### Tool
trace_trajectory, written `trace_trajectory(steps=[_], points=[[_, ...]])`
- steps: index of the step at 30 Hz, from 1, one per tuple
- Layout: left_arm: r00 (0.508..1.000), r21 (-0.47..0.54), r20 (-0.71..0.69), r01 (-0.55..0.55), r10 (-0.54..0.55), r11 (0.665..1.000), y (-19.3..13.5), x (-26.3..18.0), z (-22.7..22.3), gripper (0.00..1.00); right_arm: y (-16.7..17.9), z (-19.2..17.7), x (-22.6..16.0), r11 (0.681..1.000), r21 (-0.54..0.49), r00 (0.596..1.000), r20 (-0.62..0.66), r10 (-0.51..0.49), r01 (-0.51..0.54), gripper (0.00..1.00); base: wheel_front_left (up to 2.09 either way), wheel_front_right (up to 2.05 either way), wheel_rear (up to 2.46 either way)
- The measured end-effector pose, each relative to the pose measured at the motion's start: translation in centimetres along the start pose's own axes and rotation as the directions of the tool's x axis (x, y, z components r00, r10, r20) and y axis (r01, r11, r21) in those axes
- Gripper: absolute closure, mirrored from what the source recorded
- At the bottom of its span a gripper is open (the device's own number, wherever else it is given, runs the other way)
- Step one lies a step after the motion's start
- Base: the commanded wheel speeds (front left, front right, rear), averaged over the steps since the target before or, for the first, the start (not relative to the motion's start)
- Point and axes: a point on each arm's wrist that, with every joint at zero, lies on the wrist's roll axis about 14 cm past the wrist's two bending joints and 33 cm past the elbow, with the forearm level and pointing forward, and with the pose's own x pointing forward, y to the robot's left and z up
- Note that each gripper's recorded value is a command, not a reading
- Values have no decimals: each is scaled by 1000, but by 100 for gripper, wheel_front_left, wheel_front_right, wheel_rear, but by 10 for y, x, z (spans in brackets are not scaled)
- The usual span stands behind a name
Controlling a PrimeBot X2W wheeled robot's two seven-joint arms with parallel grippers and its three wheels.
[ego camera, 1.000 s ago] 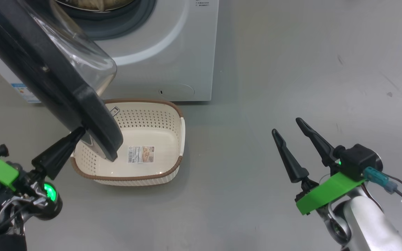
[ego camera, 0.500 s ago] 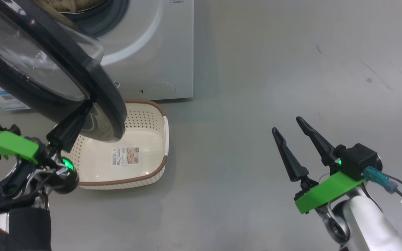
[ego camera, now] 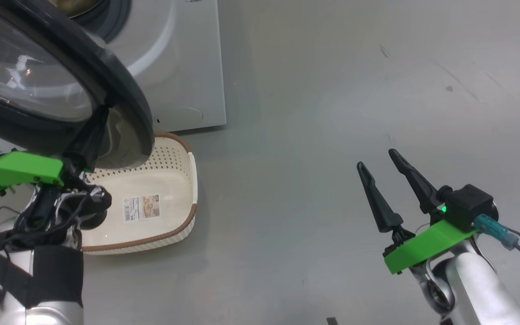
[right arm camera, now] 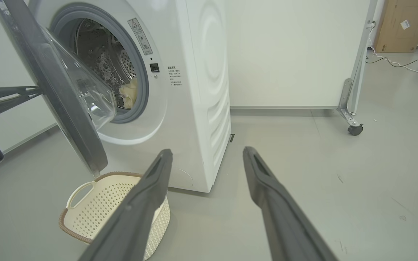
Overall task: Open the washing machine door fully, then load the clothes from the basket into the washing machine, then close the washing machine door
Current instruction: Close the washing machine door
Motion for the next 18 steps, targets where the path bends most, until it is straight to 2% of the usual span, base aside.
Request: trace_trajectory(steps=[7, 10, 13, 15, 18], points=[[999, -1, -9, 37, -37, 999, -14, 16, -20, 100, -13, 3, -11, 999, 5, 999, 6, -52, 52, 0, 0, 0, 0], [999, -3, 0, 51, -51, 999, -19, 15, -22, 100, -24, 5, -16, 990, 84, 993, 21, -112, 110, 0, 0, 0, 0], [997, 19, 4, 77, -77, 997, -30, 11, -25, 100, -26, 9, -17, 989, 89, 992, 34, -119, 115, 0, 0, 0, 0], [996, 79, 10, 87, -88, 993, -37, 4, -27, 100, -24, 15, -16, 990, 91, 992, 52, -113, 108, 0, 0, 0, 0], [996, 248, 34, 76, -87, 966, -41, -13, -27, 100, -26, 22, -17, 989, 94, 990, 75, -120, 113, 0, 0, 0, 0]])
